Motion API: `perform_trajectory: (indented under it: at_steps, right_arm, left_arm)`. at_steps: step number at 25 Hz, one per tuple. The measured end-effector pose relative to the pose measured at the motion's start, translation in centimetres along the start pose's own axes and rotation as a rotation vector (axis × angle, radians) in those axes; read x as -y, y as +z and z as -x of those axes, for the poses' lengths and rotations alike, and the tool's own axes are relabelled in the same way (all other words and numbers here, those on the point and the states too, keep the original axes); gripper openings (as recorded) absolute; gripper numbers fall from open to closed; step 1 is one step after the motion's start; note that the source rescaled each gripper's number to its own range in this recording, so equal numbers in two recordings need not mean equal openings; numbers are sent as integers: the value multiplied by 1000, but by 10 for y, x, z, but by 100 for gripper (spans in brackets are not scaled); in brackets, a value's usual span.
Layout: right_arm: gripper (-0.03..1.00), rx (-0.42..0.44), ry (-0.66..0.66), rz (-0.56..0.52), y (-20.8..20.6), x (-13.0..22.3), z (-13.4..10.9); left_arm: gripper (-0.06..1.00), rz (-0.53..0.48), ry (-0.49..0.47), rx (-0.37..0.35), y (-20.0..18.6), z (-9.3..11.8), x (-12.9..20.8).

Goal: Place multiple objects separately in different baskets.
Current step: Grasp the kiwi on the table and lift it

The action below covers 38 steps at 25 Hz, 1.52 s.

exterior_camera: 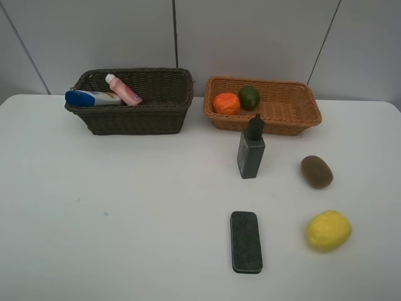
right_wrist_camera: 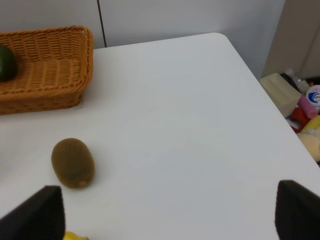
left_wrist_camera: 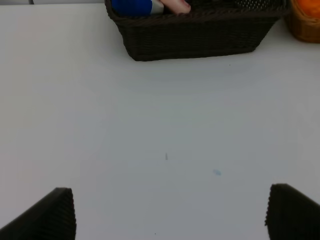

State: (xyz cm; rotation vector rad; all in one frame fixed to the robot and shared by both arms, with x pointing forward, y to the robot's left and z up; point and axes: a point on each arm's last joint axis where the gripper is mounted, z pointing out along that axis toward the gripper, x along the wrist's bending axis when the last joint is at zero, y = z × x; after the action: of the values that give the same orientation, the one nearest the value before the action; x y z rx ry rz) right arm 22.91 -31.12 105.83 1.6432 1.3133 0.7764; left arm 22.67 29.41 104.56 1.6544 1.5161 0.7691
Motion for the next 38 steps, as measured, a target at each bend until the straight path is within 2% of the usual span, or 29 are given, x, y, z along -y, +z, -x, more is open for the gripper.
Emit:
perform_trajectory:
  at_steps: [11,14,17,22,23,26,28,34,38]
  right_arm:
    - [100,0,0,0,0,0,0]
    - [100,20,-18,-43,6,-3,1]
    - [100,29,-43,-164,25,-11,-2]
    - [100,34,-99,-473,77,-24,-9]
    - [100,34,-99,-473,77,-24,-9]
    - [100,16,-112,-596,121,-38,-18]
    - [100,1,-109,-636,151,-46,-24]
    - [100,-63,-23,-800,233,-53,-46]
    - [100,-142,-92,-866,268,-53,-70]
  left_arm:
    - [100,0,-2,0,0,0,0]
    - [100,0,-2,0,0,0,0]
    - [100,0,-2,0,0,0,0]
    - [100,0,-2,0,0,0,0]
    - [100,0,-2,0,0,0,0]
    - [100,0,-3,0,0,0,0]
    - [100,0,-3,0,0,0,0]
    - [100,2,-3,0,0,0,0]
    - [100,2,-3,0,0,0,0]
